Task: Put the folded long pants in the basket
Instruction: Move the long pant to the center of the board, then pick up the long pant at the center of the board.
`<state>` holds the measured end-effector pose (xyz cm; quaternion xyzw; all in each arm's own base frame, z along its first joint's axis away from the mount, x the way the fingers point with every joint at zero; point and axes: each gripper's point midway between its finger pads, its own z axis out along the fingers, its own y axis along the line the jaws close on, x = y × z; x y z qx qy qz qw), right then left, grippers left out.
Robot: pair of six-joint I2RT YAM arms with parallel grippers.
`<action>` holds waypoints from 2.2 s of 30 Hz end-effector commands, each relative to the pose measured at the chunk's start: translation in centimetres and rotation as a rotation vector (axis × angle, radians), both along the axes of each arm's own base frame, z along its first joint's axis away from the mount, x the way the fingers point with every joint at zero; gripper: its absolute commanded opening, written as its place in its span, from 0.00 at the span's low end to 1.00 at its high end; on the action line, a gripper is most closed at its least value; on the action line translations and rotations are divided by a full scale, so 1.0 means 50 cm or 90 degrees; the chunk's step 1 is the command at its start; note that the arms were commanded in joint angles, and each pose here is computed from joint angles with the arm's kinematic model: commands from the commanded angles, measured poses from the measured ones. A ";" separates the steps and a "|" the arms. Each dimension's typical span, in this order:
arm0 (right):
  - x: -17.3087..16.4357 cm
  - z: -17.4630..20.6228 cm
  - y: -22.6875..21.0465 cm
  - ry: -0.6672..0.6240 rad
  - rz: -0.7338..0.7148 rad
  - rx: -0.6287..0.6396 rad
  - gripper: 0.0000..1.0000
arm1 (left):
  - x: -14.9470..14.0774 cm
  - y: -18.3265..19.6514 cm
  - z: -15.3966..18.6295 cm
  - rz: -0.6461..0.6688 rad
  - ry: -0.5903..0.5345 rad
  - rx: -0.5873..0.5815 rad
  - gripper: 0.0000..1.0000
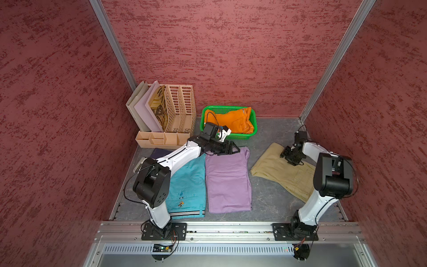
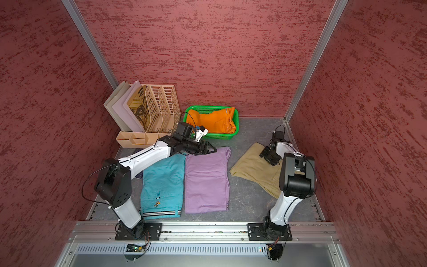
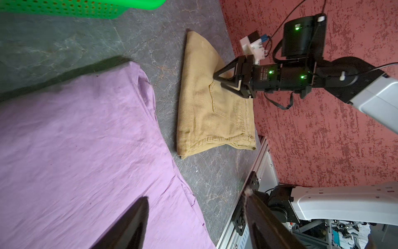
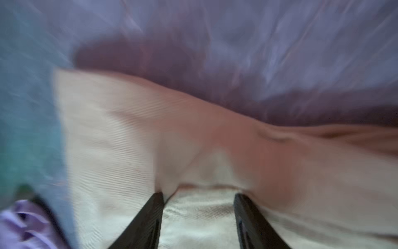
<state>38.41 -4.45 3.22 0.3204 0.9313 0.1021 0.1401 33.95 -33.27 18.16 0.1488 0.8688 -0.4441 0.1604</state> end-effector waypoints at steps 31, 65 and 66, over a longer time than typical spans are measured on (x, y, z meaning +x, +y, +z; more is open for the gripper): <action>-0.166 0.090 0.063 -0.037 0.027 -0.038 0.63 | -0.033 -0.278 -0.293 -0.111 0.063 0.179 0.75; -0.153 0.144 0.044 -0.092 0.006 -0.040 0.66 | -0.039 -0.265 -0.038 -0.041 -0.031 0.176 0.00; -0.151 0.144 0.045 -0.093 0.007 -0.038 0.66 | -0.033 -0.248 -0.035 -0.032 -0.022 0.179 0.00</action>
